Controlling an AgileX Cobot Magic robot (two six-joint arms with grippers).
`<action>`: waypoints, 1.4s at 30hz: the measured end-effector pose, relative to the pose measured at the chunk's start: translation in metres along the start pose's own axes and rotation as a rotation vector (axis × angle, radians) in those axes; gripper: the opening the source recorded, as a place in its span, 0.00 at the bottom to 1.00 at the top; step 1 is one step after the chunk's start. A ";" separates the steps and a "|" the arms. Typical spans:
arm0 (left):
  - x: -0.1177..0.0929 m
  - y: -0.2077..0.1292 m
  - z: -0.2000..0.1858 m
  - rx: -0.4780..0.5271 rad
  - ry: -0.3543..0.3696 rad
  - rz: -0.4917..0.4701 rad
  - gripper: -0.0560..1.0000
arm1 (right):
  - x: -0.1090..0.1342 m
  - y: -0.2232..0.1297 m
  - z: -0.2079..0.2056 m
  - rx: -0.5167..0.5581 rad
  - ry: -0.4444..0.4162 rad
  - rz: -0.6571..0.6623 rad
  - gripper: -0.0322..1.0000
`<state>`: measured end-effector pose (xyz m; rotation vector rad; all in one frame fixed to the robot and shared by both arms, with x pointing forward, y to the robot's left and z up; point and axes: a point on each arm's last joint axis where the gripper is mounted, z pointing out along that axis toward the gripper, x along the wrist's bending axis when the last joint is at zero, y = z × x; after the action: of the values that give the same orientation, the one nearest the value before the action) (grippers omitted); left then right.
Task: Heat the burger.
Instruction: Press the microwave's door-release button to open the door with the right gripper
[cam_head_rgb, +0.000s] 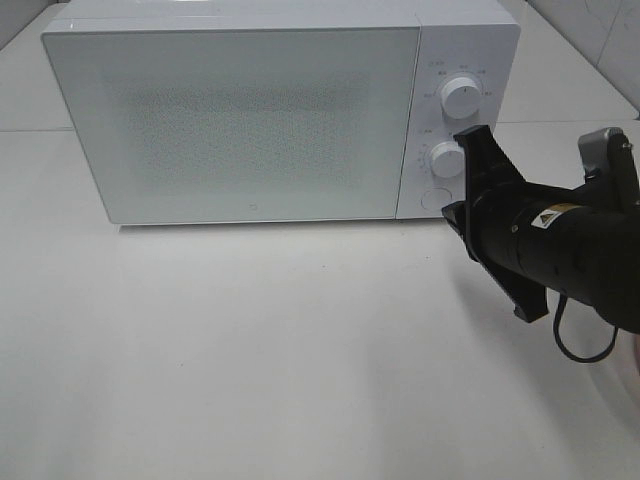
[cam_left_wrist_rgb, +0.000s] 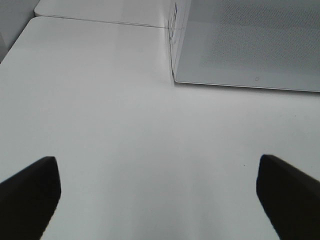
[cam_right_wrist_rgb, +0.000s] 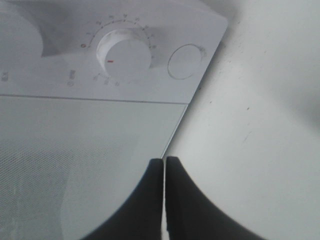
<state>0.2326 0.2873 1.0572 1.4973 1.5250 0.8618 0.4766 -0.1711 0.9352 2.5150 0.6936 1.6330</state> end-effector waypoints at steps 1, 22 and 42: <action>0.000 0.000 0.000 0.000 0.000 0.000 0.99 | 0.001 -0.001 0.000 0.014 0.011 0.007 0.04; 0.000 0.000 0.000 0.000 0.000 0.000 0.99 | -0.016 0.013 0.018 -0.038 -0.012 0.233 0.04; 0.000 0.000 0.000 0.000 0.000 0.000 0.99 | -0.050 0.019 0.051 -0.038 -0.012 0.344 0.04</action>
<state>0.2326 0.2873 1.0572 1.4973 1.5250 0.8618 0.5111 -0.1985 0.8764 2.7304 0.2326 1.7033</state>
